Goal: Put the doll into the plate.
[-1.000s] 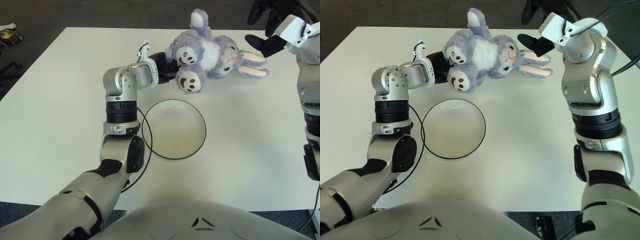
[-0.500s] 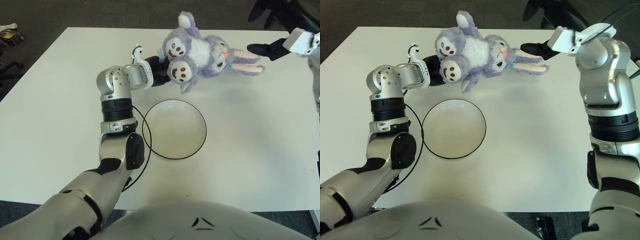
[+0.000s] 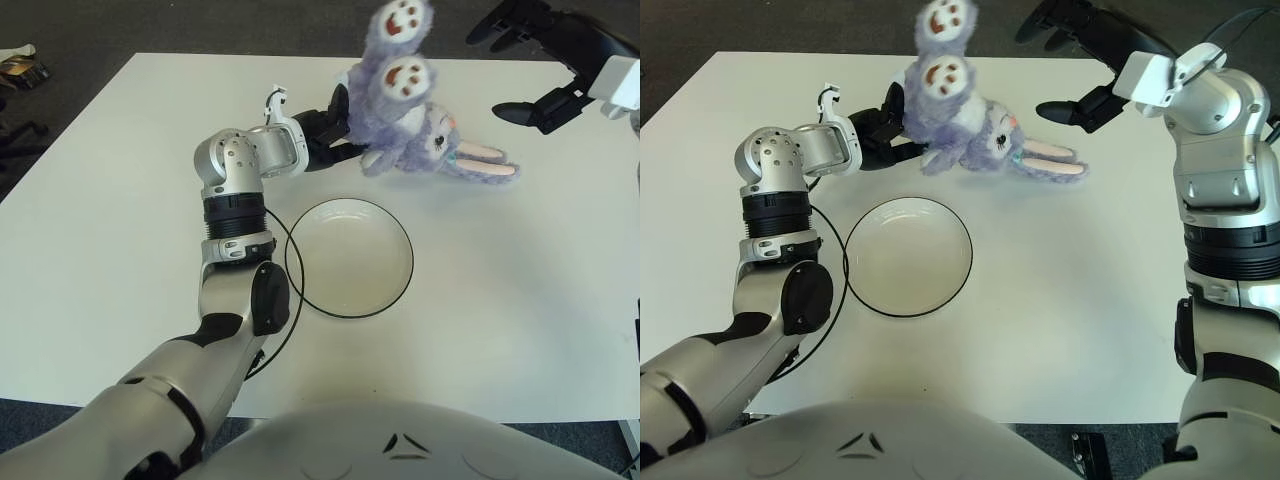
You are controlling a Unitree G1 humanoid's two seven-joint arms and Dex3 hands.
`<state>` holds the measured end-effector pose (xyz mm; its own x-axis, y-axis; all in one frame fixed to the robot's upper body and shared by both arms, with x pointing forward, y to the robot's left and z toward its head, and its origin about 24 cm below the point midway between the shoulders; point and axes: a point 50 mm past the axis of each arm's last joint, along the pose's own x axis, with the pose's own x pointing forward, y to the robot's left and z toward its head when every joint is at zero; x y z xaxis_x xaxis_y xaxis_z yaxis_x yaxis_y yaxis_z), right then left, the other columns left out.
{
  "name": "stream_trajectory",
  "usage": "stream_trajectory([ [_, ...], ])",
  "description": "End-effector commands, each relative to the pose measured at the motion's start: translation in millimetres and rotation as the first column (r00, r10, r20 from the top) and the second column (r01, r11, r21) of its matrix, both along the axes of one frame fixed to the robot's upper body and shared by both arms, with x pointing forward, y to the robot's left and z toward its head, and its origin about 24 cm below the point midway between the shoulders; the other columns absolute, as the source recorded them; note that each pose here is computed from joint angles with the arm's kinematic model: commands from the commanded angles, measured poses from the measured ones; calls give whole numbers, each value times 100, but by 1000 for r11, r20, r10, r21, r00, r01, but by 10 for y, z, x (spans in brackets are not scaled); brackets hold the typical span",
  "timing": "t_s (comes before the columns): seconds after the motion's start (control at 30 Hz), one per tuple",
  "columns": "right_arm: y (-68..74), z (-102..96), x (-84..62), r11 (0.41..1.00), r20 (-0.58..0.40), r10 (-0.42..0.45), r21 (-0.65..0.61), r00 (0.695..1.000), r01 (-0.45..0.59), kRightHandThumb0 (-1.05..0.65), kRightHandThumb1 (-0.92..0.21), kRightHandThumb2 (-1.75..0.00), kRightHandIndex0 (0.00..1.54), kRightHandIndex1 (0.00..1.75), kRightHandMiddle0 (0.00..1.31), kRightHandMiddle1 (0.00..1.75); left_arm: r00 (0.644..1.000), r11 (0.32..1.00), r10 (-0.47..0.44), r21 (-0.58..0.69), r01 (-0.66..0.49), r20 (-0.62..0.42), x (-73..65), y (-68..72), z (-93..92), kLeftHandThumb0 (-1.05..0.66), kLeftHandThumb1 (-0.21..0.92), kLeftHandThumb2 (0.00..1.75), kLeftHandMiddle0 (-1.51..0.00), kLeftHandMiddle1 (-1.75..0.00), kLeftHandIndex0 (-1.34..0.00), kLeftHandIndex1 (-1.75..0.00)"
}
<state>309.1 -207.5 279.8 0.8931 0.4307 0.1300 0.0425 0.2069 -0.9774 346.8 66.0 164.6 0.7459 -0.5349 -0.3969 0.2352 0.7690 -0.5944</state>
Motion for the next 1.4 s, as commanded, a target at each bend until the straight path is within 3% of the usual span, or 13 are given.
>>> stream_trajectory([
  [0.0, -35, -39, 19, 995, 25, -26, -98, 999, 28, -90, -44, -89, 0, 94, 0, 114, 998, 999, -36, -29, 38, 44, 4, -179, 172, 42, 47, 112, -48, -175, 0, -33],
  [0.23, -14, -62, 23, 985, 37, -3, -170, 999, 10, -103, -55, -74, 0, 86, 0, 103, 999, 998, -30, -56, 30, 12, -6, -180, 174, 42, 46, 113, -48, -175, 0, -36],
  [0.5, 7, -140, 48, 980, 18, 22, -196, 1000, -18, -103, -61, -67, 0, 51, 0, 89, 997, 985, -46, -171, 35, -63, -21, -193, 180, 43, 43, 117, -50, -175, 0, -6],
  [0.67, 51, -173, 19, 978, -43, 6, -207, 999, -15, -102, -61, -65, 0, 40, 0, 84, 991, 968, -53, -249, 21, -120, -33, -201, 190, 42, 44, 115, -50, -175, 0, -1],
  [0.87, 28, -249, 35, 977, -39, -26, -214, 999, 17, -101, -61, -65, 0, 40, 0, 83, 987, 965, -60, -261, 19, -149, -42, -203, 193, 42, 44, 116, -50, -175, 0, 0],
  [1.03, -43, -352, 105, 989, -73, -29, -145, 997, 19, -102, -60, -64, 0, 41, 0, 82, 990, 965, -60, -262, 25, -127, -67, -205, 211, 42, 44, 117, -50, -175, 0, 0],
  [1.13, -8, -319, 78, 994, -77, -25, -111, 997, 16, -102, -59, -64, 0, 42, 0, 83, 992, 970, -52, -242, 23, -113, -74, -200, 214, 42, 44, 117, -50, -175, 0, 0],
  [1.37, 82, -316, 15, 982, -107, -95, -171, 990, 76, -101, -53, -68, 0, 55, 0, 87, 999, 991, -54, -124, 53, -6, -101, -180, 238, 43, 42, 119, -52, -175, 0, 0],
])
